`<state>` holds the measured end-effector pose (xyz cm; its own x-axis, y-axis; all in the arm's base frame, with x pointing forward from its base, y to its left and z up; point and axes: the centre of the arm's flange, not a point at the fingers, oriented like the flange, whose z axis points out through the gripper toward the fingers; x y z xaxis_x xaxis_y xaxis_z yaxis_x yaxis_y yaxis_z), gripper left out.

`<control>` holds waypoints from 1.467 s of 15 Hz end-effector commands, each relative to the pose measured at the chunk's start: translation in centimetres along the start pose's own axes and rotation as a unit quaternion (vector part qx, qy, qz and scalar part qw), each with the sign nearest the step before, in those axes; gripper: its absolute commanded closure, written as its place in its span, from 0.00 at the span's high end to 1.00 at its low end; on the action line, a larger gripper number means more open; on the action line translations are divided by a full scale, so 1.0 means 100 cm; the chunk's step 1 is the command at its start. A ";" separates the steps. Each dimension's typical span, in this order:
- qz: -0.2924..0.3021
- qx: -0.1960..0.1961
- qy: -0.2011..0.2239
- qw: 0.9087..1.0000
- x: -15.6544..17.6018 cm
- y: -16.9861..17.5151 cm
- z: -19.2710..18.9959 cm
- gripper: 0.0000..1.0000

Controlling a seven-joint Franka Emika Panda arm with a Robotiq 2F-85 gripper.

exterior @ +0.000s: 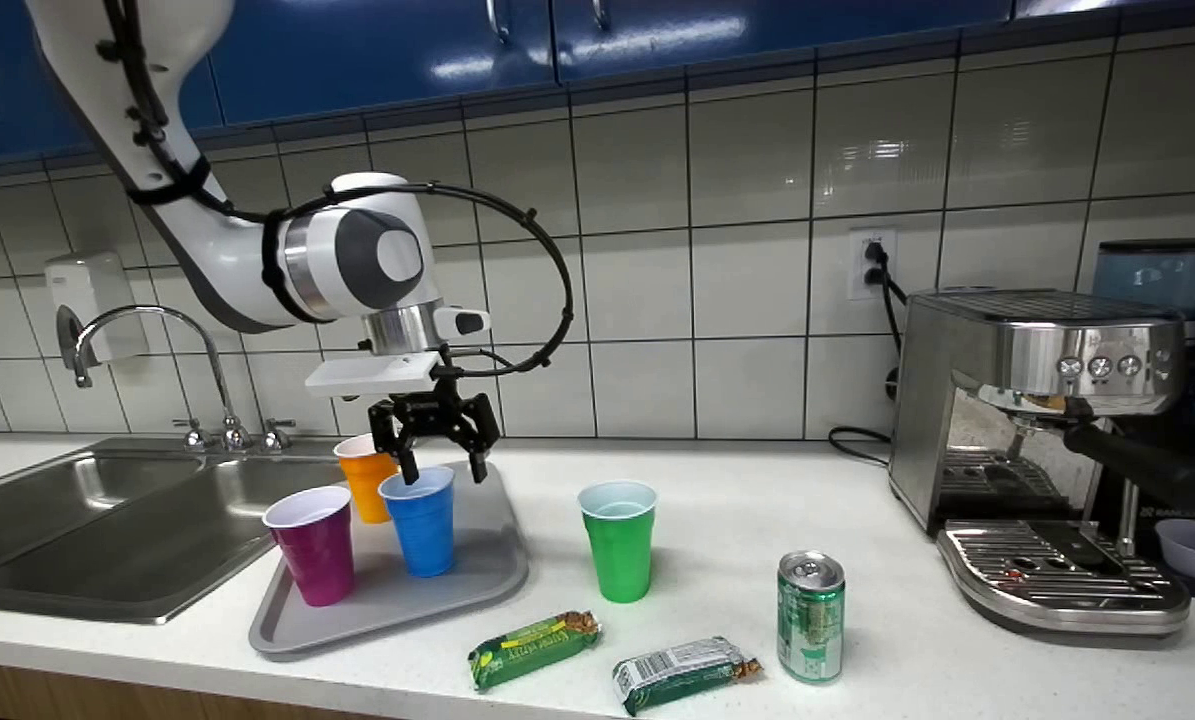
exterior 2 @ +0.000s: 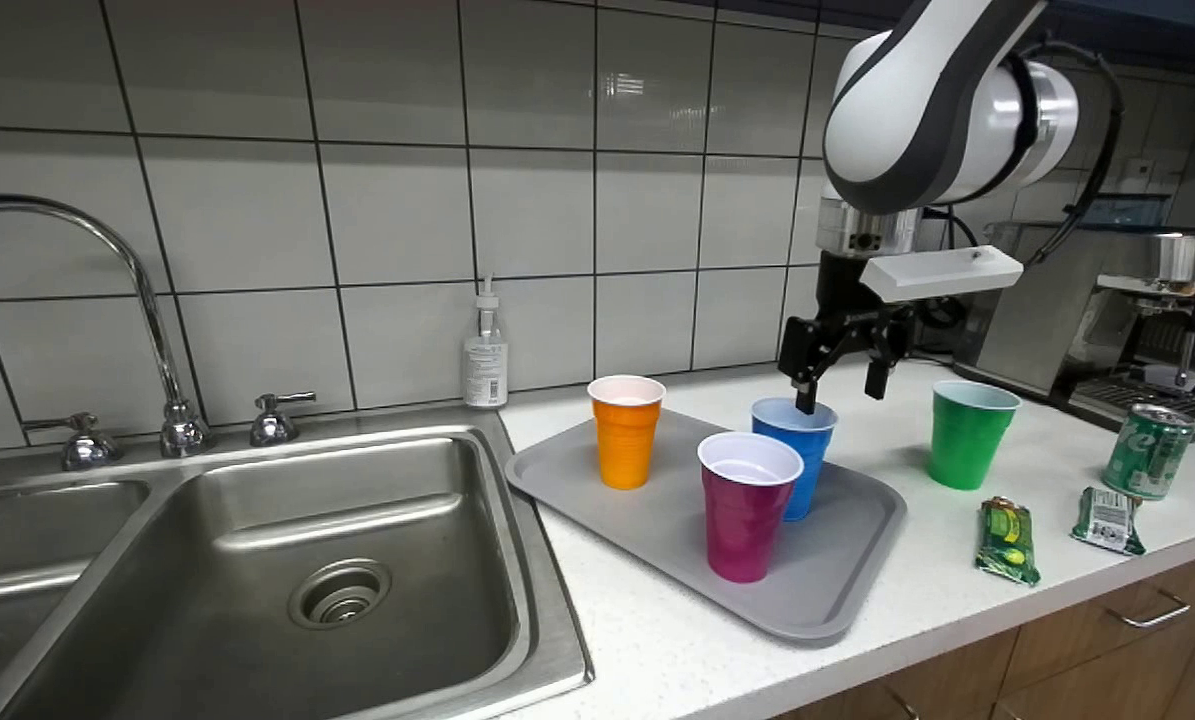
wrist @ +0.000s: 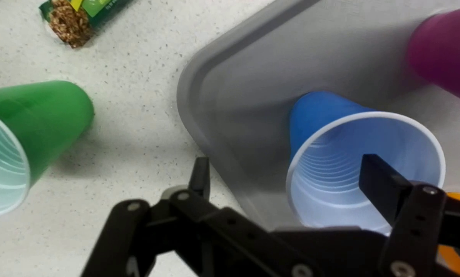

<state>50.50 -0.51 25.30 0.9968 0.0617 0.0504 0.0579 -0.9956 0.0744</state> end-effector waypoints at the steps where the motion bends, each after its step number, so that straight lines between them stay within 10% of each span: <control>1: 0.002 -0.005 -0.001 1.000 0.018 -0.006 0.010 1.00; 3: 0.002 -0.004 -0.003 1.000 0.020 -0.007 0.013 1.00; 4: 0.001 -0.004 -0.003 1.000 0.021 -0.007 0.014 0.75; 14: -0.001 0.003 -0.004 1.000 0.021 -0.013 0.014 0.05; 22: -0.002 -0.002 0.023 1.000 0.017 -0.017 -0.005 0.01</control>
<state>52.45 0.90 24.24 0.9950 0.0809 0.0592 0.0768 -0.9946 0.0695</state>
